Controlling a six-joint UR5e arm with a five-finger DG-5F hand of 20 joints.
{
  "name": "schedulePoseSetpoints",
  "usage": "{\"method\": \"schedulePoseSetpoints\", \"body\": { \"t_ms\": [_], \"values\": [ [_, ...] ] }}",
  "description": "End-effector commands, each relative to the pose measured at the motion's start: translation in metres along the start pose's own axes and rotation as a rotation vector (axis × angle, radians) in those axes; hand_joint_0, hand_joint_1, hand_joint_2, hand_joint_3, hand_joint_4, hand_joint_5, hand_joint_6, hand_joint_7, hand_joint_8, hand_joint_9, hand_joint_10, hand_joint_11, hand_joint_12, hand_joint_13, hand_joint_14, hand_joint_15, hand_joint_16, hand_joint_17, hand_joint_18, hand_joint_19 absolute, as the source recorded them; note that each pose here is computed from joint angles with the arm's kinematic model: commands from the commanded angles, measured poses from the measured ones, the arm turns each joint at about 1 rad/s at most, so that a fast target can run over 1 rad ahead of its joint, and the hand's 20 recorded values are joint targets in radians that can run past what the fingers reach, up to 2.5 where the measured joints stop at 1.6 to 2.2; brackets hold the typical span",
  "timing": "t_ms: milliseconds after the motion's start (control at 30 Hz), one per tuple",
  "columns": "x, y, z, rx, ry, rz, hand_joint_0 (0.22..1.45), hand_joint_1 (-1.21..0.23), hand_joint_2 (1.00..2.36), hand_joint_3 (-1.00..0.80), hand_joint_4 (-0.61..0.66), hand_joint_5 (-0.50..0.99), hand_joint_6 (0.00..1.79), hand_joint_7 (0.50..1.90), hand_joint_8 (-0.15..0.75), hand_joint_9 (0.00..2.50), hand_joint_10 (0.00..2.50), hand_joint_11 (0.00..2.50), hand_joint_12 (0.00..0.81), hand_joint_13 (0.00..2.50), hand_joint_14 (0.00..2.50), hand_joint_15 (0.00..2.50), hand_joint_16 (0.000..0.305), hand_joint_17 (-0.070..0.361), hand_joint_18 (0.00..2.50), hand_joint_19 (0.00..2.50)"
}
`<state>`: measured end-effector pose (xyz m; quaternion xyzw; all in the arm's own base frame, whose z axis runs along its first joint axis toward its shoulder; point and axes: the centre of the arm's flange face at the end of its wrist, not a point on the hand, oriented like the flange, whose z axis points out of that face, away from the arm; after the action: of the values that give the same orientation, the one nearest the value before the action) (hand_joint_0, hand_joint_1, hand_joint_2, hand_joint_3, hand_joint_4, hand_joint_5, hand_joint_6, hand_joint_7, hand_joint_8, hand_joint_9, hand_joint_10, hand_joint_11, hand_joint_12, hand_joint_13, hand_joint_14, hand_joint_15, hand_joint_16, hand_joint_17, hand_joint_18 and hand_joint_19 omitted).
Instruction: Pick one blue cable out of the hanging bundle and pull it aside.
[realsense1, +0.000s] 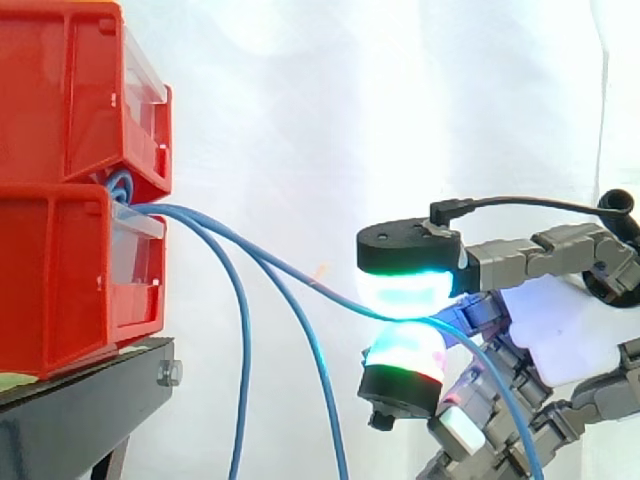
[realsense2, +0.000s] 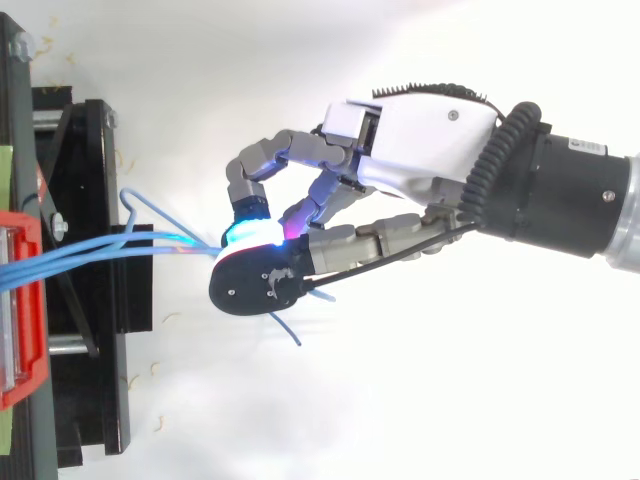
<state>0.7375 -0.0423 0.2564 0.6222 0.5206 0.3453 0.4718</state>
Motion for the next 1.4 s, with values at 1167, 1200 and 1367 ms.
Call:
{"method": "schedulePoseSetpoints", "body": {
  "t_ms": [1167,1200,1367],
  "values": [
    [0.008,-0.043,0.011,-0.115,0.018,0.046,0.61,-0.64,1.01,0.15,0.21,-0.14,0.90,1.56,0.383,1.04,0.01,0.80,0.467,0.81,0.02,0.52,0.067,0.150,0.61,0.49],
    [0.009,-0.043,0.011,-0.115,0.019,0.045,0.61,-0.64,1.01,0.15,0.21,-0.14,0.90,1.55,0.382,1.04,0.02,0.80,0.467,0.81,0.02,0.52,0.067,0.150,0.61,0.49],
    [0.008,-0.044,0.012,-0.114,0.016,0.045,0.61,-0.64,1.01,0.15,0.21,-0.14,0.90,1.56,0.380,1.04,0.01,0.80,0.469,0.81,0.02,0.52,0.066,0.150,0.61,0.49]
  ]
}}
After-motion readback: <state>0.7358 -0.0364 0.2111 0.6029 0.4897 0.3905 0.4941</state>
